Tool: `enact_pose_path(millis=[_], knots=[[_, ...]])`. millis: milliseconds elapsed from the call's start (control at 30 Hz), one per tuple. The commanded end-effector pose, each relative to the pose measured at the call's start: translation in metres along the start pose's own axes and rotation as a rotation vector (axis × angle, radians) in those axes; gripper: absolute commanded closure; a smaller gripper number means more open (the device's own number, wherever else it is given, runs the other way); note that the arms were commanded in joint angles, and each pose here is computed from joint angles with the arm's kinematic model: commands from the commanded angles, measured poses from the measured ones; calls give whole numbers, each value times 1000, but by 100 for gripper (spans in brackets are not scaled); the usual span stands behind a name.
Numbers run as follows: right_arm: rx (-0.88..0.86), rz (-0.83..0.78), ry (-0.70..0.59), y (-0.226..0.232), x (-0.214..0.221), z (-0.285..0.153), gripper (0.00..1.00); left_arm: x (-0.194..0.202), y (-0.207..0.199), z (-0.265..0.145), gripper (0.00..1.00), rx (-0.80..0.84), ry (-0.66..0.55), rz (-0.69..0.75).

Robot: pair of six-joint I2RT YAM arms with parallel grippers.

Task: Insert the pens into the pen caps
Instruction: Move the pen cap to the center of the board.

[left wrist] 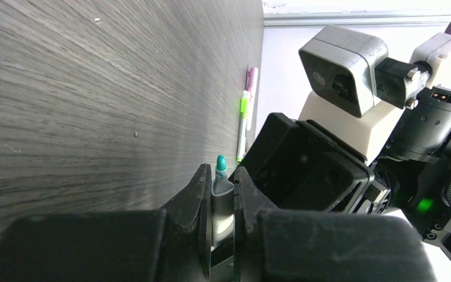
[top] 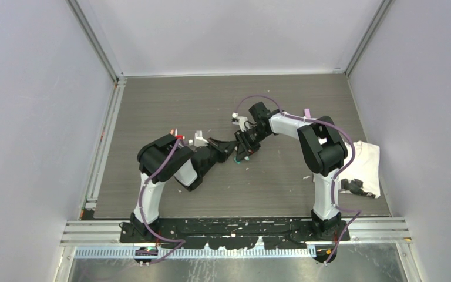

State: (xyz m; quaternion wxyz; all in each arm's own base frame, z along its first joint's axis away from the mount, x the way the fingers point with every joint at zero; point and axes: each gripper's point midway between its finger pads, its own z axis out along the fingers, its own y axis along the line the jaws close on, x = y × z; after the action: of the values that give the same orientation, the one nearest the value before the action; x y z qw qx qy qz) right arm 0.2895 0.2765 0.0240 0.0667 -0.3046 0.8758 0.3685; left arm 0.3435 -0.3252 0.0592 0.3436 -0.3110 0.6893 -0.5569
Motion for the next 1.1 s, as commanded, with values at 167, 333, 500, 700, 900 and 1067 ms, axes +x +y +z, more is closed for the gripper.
enact_pose_path(millis=[167, 333, 500, 700, 900, 1067], knots=[[4, -7, -44, 7, -15, -6, 64, 7, -22, 2, 99, 75, 19, 2], [4, 4, -49, 6, -17, -7, 80, 7, -22, 2, 99, 75, 19, 2], [-2, -1, -44, 8, -18, -10, 93, 5, -26, 1, 99, 83, 7, 3], [-15, -10, -65, 11, -23, -25, 99, 1, -37, -7, 75, 104, -4, 24], [-21, -27, -125, 8, -30, -64, 99, -11, -26, -43, 53, 39, -40, 115], [63, -93, -205, 0, -36, -111, 99, -11, 4, -79, 49, -110, -2, 177]])
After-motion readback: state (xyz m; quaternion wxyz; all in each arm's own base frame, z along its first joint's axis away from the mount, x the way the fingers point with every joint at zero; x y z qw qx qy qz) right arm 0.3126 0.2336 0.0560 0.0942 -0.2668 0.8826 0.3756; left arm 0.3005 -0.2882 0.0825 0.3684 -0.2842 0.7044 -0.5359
